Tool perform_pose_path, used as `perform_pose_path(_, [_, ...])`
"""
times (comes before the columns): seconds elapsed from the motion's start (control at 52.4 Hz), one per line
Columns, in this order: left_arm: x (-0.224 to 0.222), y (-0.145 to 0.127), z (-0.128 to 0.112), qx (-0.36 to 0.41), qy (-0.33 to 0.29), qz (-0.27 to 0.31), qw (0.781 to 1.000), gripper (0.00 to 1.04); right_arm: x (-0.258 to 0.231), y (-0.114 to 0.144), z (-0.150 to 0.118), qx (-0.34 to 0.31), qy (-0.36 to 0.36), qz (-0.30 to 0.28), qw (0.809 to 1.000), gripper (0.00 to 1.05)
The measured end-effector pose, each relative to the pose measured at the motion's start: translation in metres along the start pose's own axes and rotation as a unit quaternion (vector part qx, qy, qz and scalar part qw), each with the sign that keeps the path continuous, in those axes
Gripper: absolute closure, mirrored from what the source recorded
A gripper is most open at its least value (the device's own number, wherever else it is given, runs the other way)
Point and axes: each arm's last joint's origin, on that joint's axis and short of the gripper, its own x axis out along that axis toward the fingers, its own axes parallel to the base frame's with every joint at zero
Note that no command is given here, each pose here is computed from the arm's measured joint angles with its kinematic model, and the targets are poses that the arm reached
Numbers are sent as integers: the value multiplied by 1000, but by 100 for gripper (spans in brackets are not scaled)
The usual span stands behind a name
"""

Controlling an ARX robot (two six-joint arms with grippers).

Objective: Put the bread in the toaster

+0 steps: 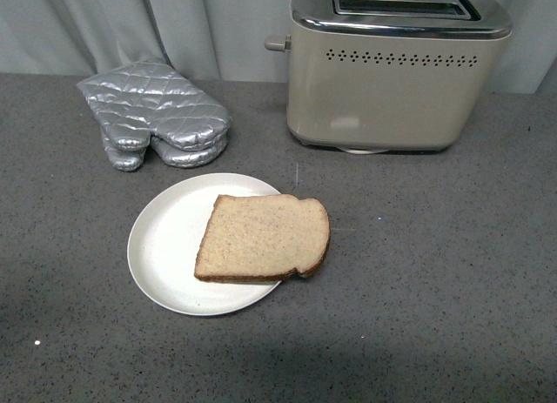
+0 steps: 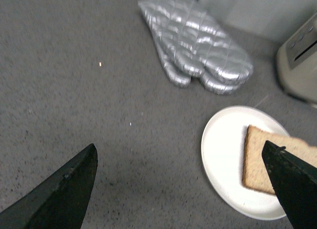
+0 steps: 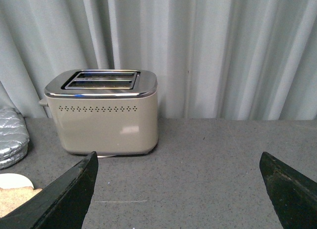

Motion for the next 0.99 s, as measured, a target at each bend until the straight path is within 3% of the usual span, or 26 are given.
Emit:
perform_pose_path(0.133, [27, 0, -4, 11, 77, -6, 997, 7, 0, 0, 0, 0, 0, 0, 1000, 10])
perform_pose_path(0.21, [48, -2, -11, 15, 157, -37, 987, 7, 0, 0, 0, 0, 0, 0, 1000, 10])
perform_pose_path(0.362, [85, 0, -23, 13, 230, -39, 972, 7, 0, 0, 0, 0, 0, 0, 1000, 10])
perform_pose_path(0.992, [164, -36, -41, 63, 304, -66, 948, 7, 0, 0, 0, 0, 0, 0, 1000, 10])
